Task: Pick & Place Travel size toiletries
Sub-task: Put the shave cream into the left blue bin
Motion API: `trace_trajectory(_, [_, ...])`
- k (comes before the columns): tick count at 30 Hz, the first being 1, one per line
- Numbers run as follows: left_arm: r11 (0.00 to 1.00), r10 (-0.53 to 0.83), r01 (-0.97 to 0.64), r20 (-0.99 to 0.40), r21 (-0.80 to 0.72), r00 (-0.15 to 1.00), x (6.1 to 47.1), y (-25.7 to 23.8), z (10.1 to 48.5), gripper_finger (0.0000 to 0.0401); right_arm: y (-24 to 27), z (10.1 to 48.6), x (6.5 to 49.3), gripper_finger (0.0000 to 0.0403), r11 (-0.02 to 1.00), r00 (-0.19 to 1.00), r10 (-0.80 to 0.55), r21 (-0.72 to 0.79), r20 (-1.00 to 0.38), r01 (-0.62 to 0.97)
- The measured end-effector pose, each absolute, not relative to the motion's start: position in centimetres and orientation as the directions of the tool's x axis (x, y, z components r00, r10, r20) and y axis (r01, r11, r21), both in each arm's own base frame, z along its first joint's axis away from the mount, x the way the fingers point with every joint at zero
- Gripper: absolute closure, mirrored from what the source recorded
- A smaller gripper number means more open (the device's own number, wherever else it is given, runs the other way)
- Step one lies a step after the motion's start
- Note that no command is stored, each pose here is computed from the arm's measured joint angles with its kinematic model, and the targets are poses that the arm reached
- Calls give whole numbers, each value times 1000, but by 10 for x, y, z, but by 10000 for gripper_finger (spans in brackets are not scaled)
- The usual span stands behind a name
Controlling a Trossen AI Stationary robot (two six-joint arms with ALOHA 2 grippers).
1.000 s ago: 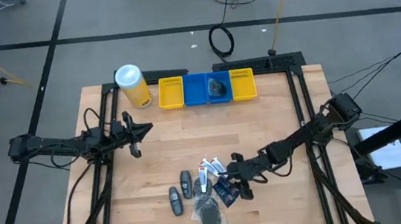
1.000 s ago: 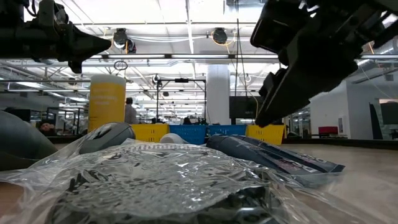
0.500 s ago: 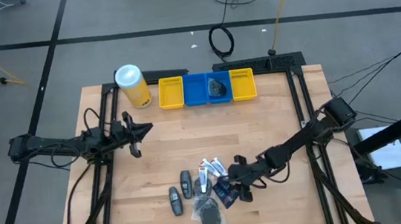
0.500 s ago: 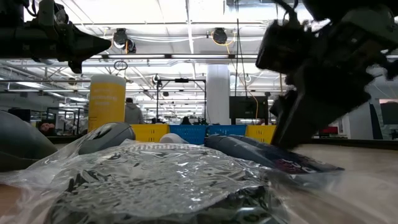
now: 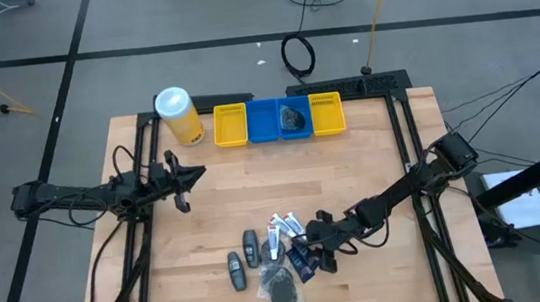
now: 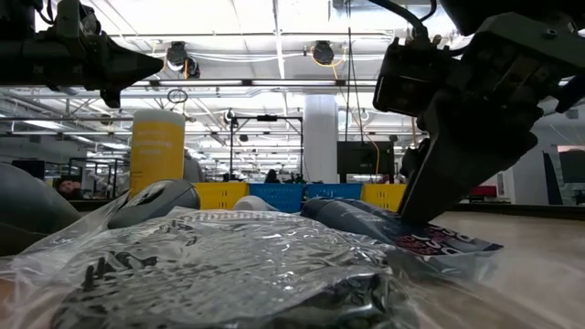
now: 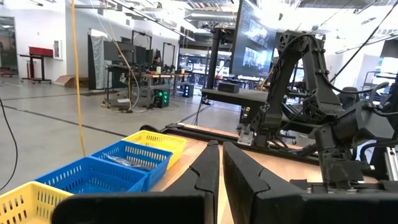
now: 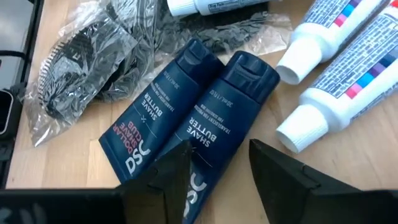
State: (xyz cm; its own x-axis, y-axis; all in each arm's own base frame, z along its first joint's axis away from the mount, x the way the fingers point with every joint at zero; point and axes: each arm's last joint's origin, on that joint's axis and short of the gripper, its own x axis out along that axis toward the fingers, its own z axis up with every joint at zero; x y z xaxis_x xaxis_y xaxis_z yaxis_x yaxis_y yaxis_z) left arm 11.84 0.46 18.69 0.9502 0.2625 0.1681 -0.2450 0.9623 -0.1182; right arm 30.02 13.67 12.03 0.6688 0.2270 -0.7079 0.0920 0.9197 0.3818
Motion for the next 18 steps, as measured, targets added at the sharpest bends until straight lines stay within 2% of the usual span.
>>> trace_trajectory(8, [962,262,-245,168,-120,950,118,5,187,380,137,122,302,191,899,686,234,422,-689,117])
trace_trajectory(18, [962,263,-245,168,-119,950,118,5,187,380,138,119,304,189,865,698,232,472,-678,170])
